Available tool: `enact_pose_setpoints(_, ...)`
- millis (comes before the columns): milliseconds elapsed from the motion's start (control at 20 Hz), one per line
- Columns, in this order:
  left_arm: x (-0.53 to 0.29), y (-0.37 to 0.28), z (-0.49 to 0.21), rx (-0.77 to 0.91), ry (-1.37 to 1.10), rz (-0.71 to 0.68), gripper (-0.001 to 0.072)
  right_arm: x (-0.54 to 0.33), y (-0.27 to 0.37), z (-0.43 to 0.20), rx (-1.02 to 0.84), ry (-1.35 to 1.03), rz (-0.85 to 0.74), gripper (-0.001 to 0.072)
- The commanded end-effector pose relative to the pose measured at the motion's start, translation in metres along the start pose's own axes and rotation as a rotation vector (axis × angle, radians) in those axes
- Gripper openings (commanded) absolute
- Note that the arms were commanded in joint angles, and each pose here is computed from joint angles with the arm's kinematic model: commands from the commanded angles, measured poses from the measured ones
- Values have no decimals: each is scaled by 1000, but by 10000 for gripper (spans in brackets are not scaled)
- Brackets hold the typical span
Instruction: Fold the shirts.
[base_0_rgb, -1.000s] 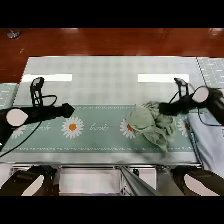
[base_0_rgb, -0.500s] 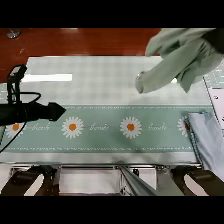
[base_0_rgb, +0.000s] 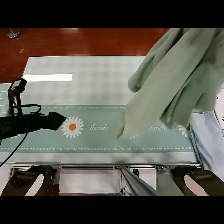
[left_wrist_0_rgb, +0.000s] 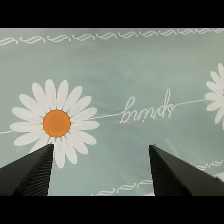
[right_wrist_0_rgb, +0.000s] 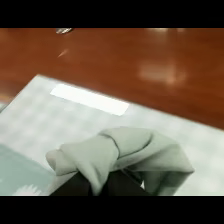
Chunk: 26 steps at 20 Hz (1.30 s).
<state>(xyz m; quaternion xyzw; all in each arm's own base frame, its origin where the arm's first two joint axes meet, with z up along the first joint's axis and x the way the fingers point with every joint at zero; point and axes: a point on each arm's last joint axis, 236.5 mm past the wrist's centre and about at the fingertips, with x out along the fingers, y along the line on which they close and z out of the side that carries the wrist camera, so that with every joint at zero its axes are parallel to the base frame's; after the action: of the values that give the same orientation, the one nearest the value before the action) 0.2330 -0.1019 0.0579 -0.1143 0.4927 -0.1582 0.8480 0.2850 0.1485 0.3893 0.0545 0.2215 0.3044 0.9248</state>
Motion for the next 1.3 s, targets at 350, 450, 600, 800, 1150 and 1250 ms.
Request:
enact_pose_setpoints(350,21,8,-12,-37,3,-3,701,199,84,-213,203,459,229,24)
enact_pose_setpoints(450,28,8,-20,-56,19,-14,701,244,94,-256,263,542,215,24)
enact_pose_setpoints(600,39,0,-30,-107,48,-67,701,292,93,-303,398,614,190,25)
enact_pose_setpoints(800,57,-17,-42,-151,64,-145,701,300,44,-290,497,613,152,619)
enact_pose_setpoints(1150,114,-68,-92,-15,219,-212,701,167,-151,-275,505,691,-205,619)
enact_pose_setpoints(1250,137,-83,-86,-42,168,-227,701,138,-167,-312,572,723,-267,618)
